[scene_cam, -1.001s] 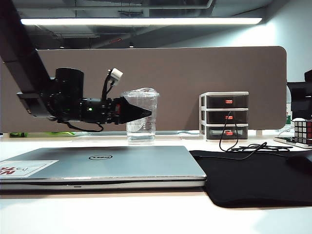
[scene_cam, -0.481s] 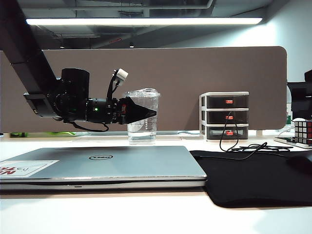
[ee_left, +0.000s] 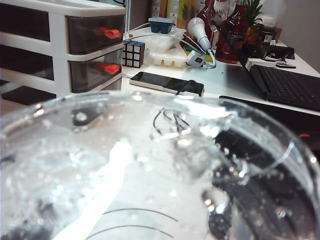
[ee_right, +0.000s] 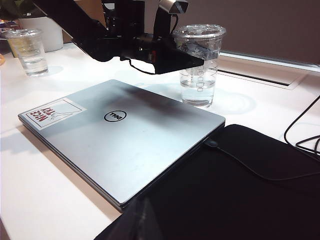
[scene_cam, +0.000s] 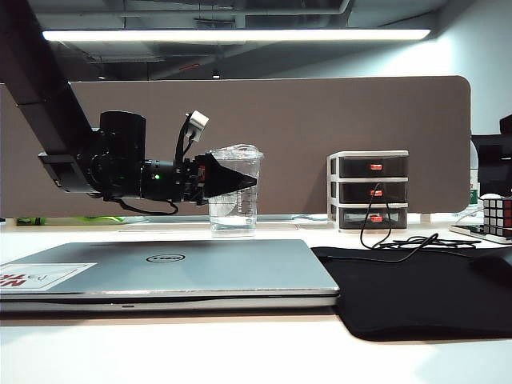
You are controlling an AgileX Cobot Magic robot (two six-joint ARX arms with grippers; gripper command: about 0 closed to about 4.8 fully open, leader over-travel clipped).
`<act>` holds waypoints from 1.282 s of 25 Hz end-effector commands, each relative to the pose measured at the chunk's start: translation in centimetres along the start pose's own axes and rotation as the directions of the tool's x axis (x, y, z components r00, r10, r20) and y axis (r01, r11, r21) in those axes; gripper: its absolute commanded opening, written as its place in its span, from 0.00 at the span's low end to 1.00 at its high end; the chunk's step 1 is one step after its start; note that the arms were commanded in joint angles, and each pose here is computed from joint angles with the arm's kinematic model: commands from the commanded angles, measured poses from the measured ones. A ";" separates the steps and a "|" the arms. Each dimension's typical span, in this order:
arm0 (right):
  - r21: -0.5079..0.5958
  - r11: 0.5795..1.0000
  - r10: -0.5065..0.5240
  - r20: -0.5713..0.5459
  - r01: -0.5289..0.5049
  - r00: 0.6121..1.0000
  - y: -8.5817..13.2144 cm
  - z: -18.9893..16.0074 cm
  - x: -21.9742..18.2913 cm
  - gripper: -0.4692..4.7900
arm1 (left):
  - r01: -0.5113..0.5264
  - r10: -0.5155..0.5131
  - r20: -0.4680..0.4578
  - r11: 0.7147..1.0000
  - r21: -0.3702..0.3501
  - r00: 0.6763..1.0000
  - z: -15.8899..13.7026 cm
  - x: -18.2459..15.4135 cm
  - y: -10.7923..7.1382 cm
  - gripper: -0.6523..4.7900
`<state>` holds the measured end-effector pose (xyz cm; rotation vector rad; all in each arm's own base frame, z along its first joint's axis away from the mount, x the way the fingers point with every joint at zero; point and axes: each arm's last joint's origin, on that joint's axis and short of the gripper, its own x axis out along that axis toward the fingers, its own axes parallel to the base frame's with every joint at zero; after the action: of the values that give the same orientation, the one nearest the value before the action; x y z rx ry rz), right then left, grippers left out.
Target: Pick up the coffee cup and place it on the right side of the laptop.
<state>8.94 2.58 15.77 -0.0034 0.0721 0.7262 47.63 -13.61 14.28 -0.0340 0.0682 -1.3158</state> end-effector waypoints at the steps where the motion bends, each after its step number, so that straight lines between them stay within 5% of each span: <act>1: -0.006 1.000 0.000 0.002 0.000 1.000 0.0 -0.1 0.0 0.09 | 0.049 -0.052 0.049 0.996 0.070 0.997 1.1 -0.1 -0.1 0.96; 11: -0.003 1.000 0.000 -0.002 0.000 1.000 0.0 -0.2 0.0 0.09 | 0.101 -0.112 0.090 0.988 0.121 0.990 2.8 -0.2 -0.6 0.80; 18: -0.002 1.000 0.000 -0.002 0.000 1.000 0.0 -0.2 0.0 0.09 | 0.214 -0.225 0.072 0.968 0.130 0.972 4.0 0.4 -1.6 0.77; 27: -0.002 1.000 0.002 -0.002 -0.002 1.000 0.0 -0.2 0.0 0.09 | 0.339 -0.362 0.077 0.916 0.214 0.929 7.2 4.4 -5.7 0.74; 32: -0.002 1.000 0.002 -0.002 -0.002 1.000 0.0 -0.2 0.0 0.09 | 0.425 -0.445 0.069 0.883 0.199 0.893 7.1 7.4 -8.3 0.74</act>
<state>8.94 2.58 15.70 -0.0014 0.0792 0.7262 42.46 -22.22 21.13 0.0281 -0.1481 -1.7407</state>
